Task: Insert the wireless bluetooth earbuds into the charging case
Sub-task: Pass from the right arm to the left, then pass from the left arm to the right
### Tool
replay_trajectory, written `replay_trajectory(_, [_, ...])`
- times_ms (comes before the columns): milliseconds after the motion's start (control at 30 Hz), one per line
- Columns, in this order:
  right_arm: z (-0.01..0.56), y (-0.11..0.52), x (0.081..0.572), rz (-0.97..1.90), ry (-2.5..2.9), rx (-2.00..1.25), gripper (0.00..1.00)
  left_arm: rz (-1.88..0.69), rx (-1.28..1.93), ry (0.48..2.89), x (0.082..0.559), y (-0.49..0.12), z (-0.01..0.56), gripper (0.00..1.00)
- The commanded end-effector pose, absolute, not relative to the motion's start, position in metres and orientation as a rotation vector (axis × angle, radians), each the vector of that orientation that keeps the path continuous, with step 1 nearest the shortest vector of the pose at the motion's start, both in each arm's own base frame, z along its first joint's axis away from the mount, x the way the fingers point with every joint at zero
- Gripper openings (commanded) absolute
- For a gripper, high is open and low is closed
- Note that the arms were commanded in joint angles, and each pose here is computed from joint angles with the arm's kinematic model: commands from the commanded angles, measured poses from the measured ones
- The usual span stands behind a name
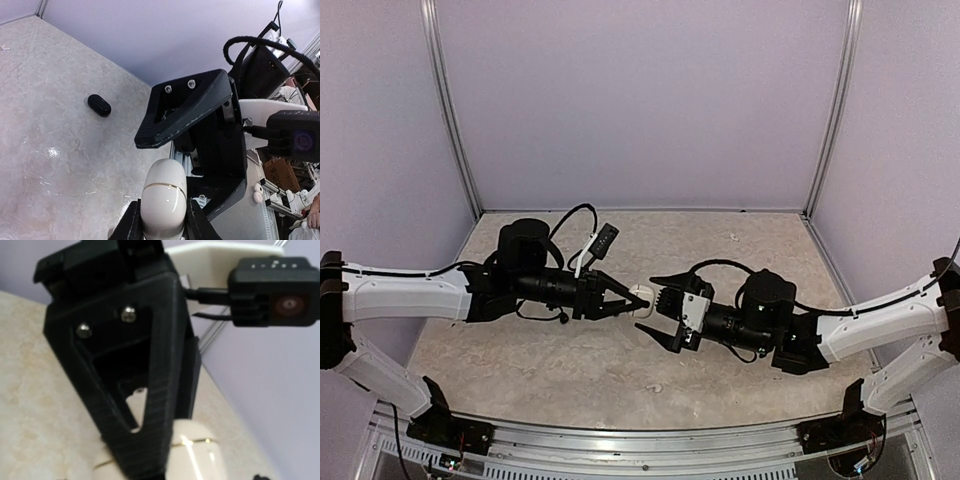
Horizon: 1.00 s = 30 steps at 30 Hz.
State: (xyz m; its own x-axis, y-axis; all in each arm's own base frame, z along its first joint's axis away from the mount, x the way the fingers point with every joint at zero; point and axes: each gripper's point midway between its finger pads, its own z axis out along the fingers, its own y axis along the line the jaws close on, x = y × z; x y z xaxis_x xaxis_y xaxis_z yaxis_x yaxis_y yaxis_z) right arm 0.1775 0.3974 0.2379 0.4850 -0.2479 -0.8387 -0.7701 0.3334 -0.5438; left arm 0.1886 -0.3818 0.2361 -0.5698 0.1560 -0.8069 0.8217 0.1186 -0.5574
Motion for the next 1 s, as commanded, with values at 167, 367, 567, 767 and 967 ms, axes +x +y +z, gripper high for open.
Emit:
replay_trajectory(167, [0.235, 0.376, 0.163, 0.746, 1.274, -1.345, 0.69, -1.179, 1.139, 1.81, 0.198, -0.37, 0.224, 0.13])
replay_trajectory(367, [0.246, 0.366, 0.165, 0.973, 1.362, -1.345, 0.55, -0.962, 1.298, 1.744, 0.19, -0.369, 0.219, 0.13])
replay_trajectory(567, [0.237, 0.374, 0.16, 1.075, 1.422, -1.424, 0.49, -0.9, 1.376, 1.712, 0.18, -0.38, 0.217, 0.12])
replay_trajectory(767, [0.232, 0.379, 0.156, 1.121, 1.428, -1.457, 0.47, -0.894, 1.395, 1.681, 0.175, -0.387, 0.219, 0.12])
replay_trajectory(967, [0.226, 0.386, 0.16, 1.125, 1.443, -1.467, 0.44, -0.889, 1.419, 1.663, 0.171, -0.392, 0.22, 0.12])
